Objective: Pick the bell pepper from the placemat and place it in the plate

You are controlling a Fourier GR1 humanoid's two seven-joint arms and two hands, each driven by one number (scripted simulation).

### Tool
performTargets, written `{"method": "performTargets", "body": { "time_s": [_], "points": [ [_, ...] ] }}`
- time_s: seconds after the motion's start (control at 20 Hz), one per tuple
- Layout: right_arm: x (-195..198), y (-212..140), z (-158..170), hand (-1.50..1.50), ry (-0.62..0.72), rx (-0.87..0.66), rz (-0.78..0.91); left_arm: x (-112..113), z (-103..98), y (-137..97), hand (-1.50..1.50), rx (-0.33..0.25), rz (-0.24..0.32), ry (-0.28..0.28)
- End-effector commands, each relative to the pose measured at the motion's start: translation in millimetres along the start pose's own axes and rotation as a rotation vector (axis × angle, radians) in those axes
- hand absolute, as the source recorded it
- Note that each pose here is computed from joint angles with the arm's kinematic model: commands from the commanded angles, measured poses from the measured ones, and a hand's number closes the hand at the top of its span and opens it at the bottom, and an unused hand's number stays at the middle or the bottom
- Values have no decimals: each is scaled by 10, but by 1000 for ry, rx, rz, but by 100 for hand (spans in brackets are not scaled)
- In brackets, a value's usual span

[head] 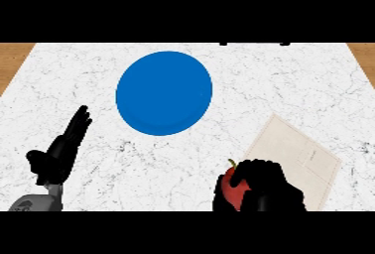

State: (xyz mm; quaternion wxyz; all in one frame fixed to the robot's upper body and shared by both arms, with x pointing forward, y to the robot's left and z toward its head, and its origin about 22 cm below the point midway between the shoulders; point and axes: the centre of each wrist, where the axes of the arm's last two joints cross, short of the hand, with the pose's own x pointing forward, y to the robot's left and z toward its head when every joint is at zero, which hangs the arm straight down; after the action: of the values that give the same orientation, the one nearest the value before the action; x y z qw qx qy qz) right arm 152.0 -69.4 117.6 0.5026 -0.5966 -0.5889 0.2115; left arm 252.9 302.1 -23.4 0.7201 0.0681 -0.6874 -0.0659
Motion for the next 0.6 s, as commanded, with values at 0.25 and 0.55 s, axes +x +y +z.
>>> {"method": "performTargets", "body": {
  "time_s": [0.25, 0.55],
  "points": [
    [468, -134, -467, 150, 111, 30, -48, -86, -18, -211, 0, -13, -4, -7],
    [760, 151, -831, 150, 99, 90, -92, -86, 32, -128, 0, -32, 8, -8]
  ]
}}
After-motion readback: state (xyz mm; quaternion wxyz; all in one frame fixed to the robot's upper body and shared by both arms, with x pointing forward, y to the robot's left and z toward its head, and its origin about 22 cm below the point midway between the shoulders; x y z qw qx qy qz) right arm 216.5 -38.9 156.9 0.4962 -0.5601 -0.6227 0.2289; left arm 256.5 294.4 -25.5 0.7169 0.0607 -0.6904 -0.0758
